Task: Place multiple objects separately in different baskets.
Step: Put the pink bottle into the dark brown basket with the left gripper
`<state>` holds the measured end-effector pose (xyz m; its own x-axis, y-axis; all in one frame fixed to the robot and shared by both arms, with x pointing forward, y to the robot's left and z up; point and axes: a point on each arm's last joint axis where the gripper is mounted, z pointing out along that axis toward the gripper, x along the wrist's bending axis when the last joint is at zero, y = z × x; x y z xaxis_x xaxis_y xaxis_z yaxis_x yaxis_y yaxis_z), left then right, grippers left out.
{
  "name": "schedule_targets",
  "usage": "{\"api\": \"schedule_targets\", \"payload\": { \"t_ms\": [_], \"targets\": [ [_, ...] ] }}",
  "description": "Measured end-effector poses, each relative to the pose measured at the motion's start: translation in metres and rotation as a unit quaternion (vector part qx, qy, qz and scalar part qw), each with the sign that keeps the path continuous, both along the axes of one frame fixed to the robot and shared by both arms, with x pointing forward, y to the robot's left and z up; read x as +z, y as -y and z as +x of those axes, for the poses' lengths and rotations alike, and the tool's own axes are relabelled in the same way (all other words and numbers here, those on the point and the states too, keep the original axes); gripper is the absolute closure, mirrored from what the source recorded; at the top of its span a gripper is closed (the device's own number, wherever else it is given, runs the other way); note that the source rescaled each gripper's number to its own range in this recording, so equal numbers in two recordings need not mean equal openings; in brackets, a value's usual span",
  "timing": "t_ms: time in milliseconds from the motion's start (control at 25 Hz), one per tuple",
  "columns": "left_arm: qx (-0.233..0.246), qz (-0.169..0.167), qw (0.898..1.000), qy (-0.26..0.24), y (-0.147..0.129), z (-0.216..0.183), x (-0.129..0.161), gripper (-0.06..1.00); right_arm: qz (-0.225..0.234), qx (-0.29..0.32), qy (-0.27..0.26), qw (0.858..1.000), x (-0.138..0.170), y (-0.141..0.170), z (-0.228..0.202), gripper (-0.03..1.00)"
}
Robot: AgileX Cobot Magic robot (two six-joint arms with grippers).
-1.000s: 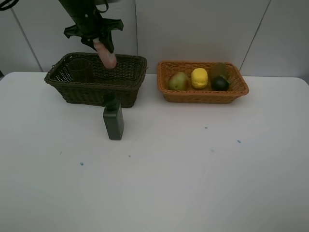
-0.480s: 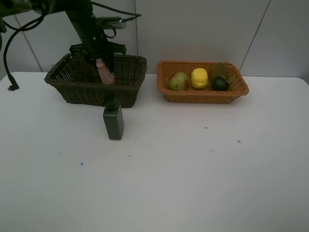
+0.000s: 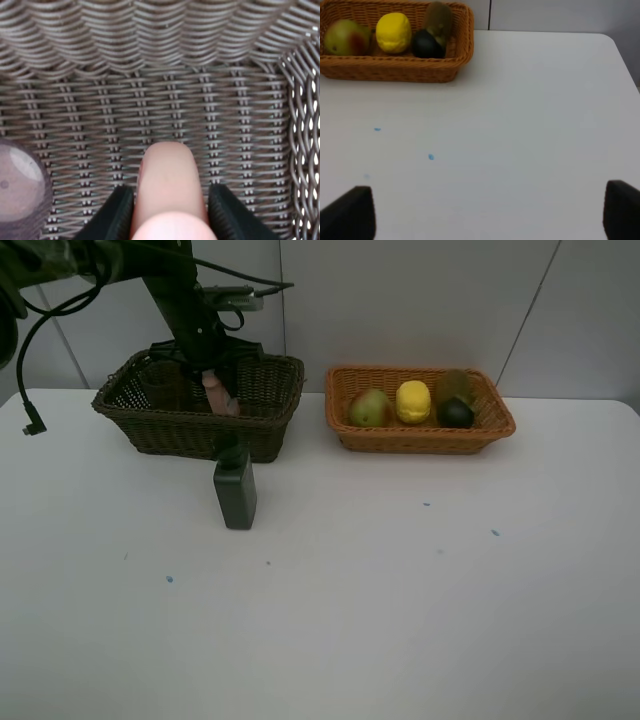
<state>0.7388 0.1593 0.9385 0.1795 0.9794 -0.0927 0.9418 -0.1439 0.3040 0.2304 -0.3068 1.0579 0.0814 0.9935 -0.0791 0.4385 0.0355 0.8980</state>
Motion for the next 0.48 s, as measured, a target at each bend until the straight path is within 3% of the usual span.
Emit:
{"api": "schedule_targets", "payload": {
  "t_ms": [480],
  "targets": [
    [-0.010, 0.006, 1.000, 0.002, -0.0001, -0.0001, -0.0001, 0.52, 0.000, 0.000, 0.000, 1.000, 0.0000, 0.0000, 0.0000, -0.02]
  ]
}}
